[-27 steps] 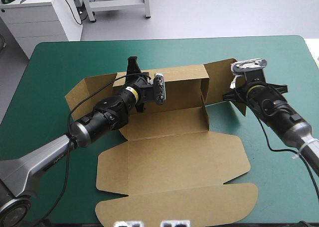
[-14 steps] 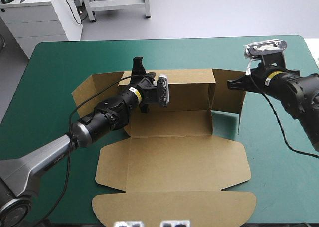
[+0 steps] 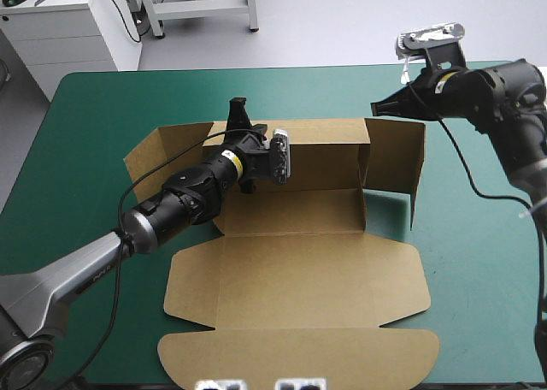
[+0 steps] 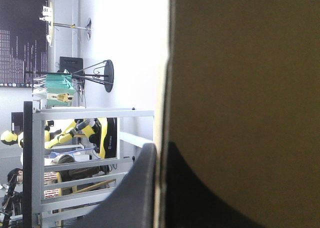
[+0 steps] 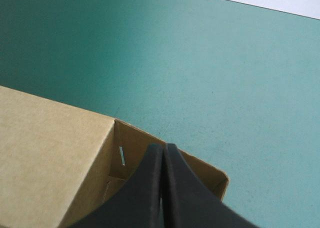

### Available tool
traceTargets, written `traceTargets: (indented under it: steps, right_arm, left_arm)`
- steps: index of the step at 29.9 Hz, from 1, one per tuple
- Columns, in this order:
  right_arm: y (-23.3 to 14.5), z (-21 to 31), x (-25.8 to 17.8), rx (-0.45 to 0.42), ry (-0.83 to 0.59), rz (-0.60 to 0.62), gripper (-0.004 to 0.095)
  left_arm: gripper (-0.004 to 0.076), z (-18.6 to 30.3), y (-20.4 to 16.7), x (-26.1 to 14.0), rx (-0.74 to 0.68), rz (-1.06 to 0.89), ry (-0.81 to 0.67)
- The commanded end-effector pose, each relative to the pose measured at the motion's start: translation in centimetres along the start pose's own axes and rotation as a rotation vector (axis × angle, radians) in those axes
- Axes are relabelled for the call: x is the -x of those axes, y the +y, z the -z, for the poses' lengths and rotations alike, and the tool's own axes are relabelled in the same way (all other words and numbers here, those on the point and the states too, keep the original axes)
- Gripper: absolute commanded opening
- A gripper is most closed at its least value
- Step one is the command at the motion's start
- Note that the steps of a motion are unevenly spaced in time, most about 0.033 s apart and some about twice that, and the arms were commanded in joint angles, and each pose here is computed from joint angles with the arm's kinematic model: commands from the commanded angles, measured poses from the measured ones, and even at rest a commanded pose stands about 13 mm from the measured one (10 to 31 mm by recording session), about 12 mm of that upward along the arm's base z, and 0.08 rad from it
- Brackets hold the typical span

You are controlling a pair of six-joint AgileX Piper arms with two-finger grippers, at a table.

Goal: Fold the box

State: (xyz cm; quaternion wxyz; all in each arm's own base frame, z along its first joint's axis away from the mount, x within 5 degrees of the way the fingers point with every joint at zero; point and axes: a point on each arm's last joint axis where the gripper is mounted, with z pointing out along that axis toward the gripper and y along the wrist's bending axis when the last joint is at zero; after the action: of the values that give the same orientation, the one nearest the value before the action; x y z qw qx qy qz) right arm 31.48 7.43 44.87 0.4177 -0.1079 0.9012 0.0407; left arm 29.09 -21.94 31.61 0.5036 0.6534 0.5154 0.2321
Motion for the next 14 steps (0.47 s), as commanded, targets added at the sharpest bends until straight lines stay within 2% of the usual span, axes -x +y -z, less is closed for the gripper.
traceTargets:
  steps: [1,6,10,14]
  right_arm:
    - [-0.2,0.1,2.3,-0.007,-0.048,0.006,-0.0020]
    - [-0.1,-3.1,3.9,0.011,0.024,-0.007,-0.0020]
    - [-0.8,-5.2,5.0,0.095,0.012,-0.096,-0.0020]
    - [-2.9,-8.0,4.5,0.149,0.096,-0.188,-0.0020]
  left_arm:
    - [-0.0008,1.7,2.2,0.7,0.078,0.011,-0.058]
    - [-0.0008,1.7,2.2,0.7,0.077,0.015,-0.055]
    - [-0.0008,1.7,2.2,0.7,0.077,0.015,-0.055]
    - [-0.0008,1.7,2.2,0.7,0.077,0.015,-0.057]
